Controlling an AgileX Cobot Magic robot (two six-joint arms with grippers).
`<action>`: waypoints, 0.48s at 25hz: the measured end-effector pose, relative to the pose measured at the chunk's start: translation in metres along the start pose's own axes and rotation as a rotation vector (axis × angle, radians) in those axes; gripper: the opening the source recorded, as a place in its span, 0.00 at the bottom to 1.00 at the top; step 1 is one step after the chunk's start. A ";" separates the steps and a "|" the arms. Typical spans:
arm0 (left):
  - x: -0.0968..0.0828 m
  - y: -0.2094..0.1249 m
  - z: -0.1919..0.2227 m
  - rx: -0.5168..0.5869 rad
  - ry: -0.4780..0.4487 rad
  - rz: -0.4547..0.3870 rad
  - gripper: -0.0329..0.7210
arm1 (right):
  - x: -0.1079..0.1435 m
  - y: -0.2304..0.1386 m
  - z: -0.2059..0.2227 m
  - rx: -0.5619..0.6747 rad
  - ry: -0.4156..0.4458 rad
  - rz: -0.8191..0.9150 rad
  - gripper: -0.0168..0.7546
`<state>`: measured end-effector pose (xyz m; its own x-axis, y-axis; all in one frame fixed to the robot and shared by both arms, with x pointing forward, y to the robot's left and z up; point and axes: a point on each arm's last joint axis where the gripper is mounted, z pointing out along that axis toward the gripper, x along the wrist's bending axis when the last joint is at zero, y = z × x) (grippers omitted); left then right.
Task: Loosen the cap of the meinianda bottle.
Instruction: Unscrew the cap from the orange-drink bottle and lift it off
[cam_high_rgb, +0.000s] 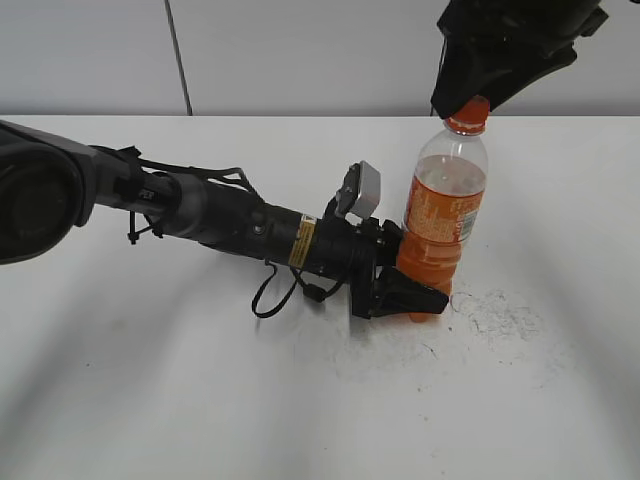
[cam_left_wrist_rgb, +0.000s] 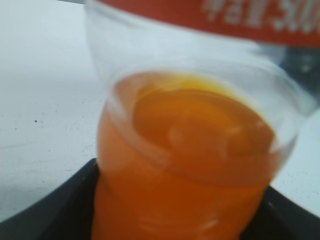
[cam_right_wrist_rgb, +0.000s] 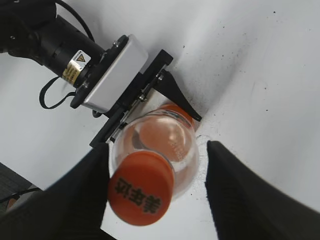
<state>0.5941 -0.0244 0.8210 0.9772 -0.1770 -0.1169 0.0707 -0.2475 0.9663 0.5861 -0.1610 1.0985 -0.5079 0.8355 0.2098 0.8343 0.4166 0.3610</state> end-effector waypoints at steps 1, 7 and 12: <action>0.000 0.000 0.000 0.000 0.000 0.000 0.77 | 0.000 0.000 0.000 0.000 0.002 0.001 0.57; 0.000 0.000 0.000 -0.001 0.002 -0.005 0.77 | 0.001 0.000 0.000 -0.003 0.012 -0.018 0.39; 0.000 0.000 0.000 -0.001 0.002 -0.005 0.77 | 0.002 0.001 0.000 -0.009 0.023 -0.299 0.38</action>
<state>0.5944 -0.0245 0.8211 0.9773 -0.1734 -0.1215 0.0762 -0.2471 0.9660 0.5854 -0.1589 1.0992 -0.7357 0.6677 0.1135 0.6450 0.6397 0.4179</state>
